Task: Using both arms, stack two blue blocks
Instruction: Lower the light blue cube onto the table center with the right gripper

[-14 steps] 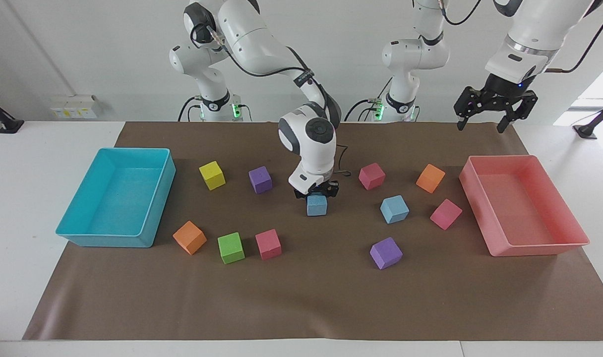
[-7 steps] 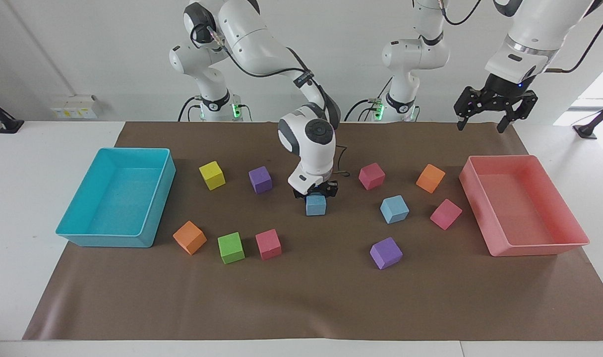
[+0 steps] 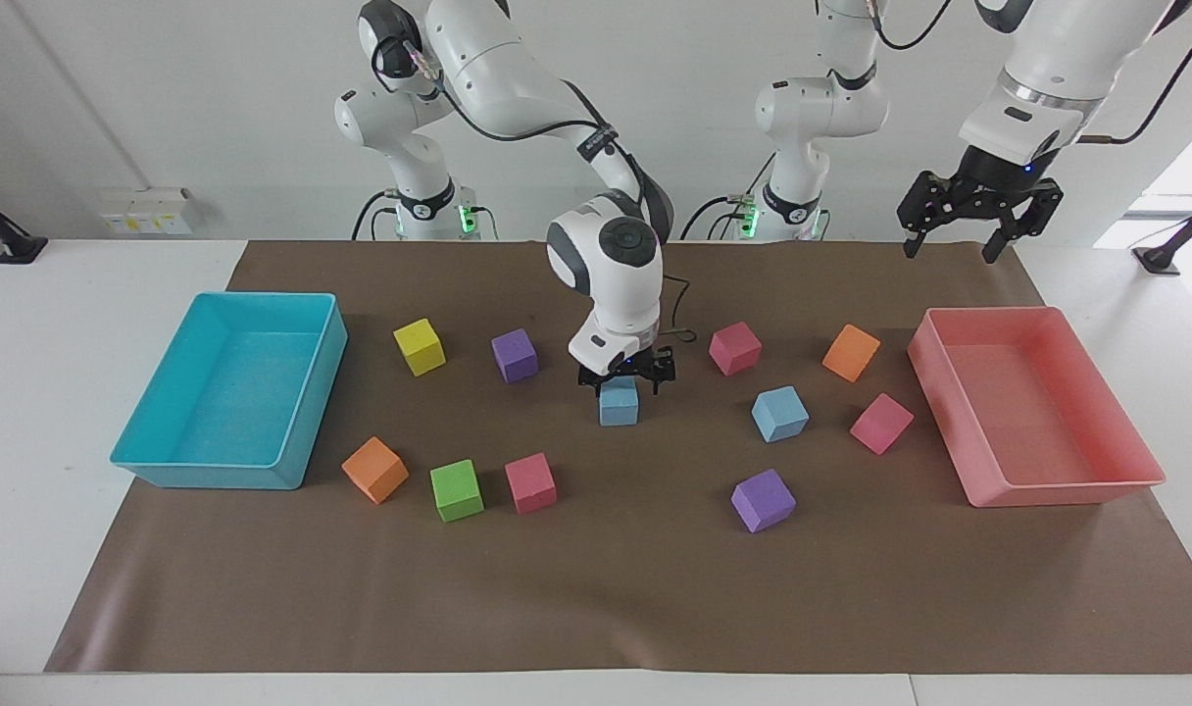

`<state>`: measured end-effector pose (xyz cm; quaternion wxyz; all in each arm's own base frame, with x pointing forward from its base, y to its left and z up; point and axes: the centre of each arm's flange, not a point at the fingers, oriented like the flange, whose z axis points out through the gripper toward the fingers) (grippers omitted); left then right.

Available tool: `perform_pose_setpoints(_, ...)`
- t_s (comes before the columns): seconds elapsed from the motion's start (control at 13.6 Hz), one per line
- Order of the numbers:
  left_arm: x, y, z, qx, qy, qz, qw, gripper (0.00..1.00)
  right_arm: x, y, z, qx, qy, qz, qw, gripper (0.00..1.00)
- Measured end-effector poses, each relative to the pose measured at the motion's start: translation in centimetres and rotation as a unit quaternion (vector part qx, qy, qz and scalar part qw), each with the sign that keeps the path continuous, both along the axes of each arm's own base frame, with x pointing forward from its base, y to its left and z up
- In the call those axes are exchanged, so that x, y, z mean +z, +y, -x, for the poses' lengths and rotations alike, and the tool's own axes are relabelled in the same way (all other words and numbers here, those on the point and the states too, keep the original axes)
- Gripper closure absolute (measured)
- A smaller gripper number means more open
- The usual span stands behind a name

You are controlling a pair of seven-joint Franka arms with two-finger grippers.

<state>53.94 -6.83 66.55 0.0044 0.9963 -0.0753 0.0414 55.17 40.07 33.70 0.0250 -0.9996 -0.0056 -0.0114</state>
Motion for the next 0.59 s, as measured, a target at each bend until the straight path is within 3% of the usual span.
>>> perform_pose_setpoints(0.59,0.0,0.0,0.0,0.0,0.0,0.0,1.0,0.0,10.9,-6.5,-3.0,-0.052,-0.063,-0.042,0.996,0.0)
